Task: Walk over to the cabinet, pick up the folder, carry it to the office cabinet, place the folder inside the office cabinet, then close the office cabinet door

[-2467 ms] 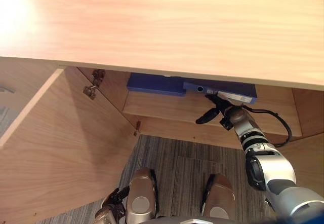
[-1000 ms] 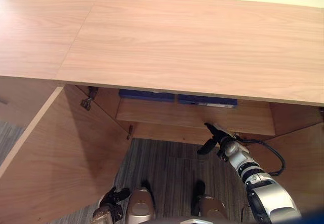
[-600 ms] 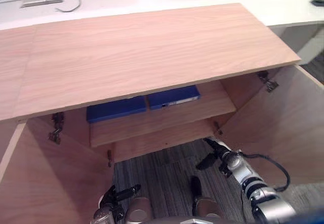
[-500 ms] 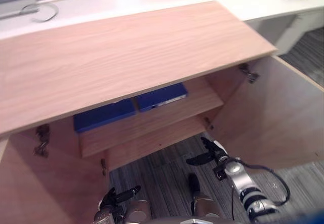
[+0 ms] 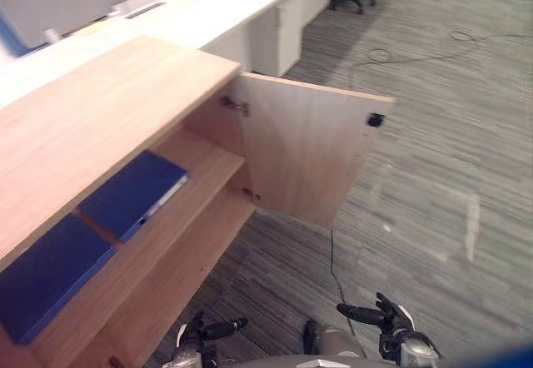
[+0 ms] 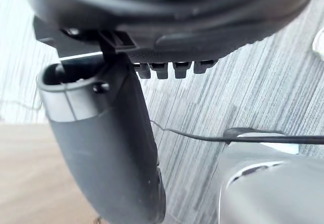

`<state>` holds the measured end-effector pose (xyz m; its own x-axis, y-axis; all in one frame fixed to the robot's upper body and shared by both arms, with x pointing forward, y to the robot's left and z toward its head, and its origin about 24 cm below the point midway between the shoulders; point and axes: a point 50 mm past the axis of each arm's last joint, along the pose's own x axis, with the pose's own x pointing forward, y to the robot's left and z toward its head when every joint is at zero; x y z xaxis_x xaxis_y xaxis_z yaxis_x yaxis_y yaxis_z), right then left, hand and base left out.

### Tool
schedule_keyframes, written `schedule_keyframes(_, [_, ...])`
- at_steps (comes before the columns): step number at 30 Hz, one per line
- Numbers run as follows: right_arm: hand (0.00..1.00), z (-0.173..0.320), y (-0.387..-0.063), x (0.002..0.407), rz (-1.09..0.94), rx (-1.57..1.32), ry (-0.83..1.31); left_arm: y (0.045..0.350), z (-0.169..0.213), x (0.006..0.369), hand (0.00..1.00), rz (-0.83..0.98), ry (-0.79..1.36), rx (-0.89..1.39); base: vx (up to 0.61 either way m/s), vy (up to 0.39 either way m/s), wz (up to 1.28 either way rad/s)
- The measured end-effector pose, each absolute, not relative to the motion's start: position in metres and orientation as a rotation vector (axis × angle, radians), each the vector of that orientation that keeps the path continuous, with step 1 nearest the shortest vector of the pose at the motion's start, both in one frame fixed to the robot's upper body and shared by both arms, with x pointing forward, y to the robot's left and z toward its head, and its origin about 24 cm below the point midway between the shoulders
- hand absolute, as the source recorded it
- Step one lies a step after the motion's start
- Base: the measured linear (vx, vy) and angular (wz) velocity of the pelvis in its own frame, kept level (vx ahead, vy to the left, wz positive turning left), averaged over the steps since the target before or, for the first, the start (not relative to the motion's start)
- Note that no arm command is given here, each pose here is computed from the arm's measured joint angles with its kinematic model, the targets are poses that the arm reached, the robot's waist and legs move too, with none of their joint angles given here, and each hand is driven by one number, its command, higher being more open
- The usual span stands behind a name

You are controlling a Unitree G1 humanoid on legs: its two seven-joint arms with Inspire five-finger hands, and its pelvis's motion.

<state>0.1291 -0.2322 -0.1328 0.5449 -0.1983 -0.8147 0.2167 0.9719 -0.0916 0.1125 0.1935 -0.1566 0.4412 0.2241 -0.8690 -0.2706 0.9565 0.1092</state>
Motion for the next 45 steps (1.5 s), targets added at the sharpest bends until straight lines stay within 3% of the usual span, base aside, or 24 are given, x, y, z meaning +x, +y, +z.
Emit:
schedule_keyframes(3, [1.0,-0.132,-0.233,0.129,-0.27,0.02,0.959,0.182,-0.153,0.128,1.0,0.262,1.027,-0.048,-0.11,-0.07,-0.09])
schedule_keyframes(10, [1.0,-0.12,-0.227,0.141,-0.356,0.065,0.852,0.176,-0.154,0.124,1.0,0.224,1.032,0.005,-0.03,-0.014,0.1])
schedule_keyframes(20, [1.0,-0.039,-0.279,0.231,-0.578,0.019,0.417,0.191,-0.158,0.102,1.0,0.264,1.07,0.034,0.02,0.024,0.23])
schedule_keyframes(29, [1.0,0.032,-0.289,0.319,-0.518,0.007,0.251,0.194,-0.156,0.106,1.0,0.302,1.045,-0.053,-0.05,0.011,0.22])
schedule_keyframes(37, [1.0,0.086,-0.293,0.36,-0.454,-0.011,0.174,0.194,-0.154,0.113,1.0,0.306,1.013,-0.089,-0.03,0.003,0.11])
schedule_keyframes(45, [1.0,0.151,-0.313,0.38,-0.536,0.09,0.059,0.189,-0.149,0.123,1.0,0.271,0.961,-0.082,0.0,0.038,0.11])
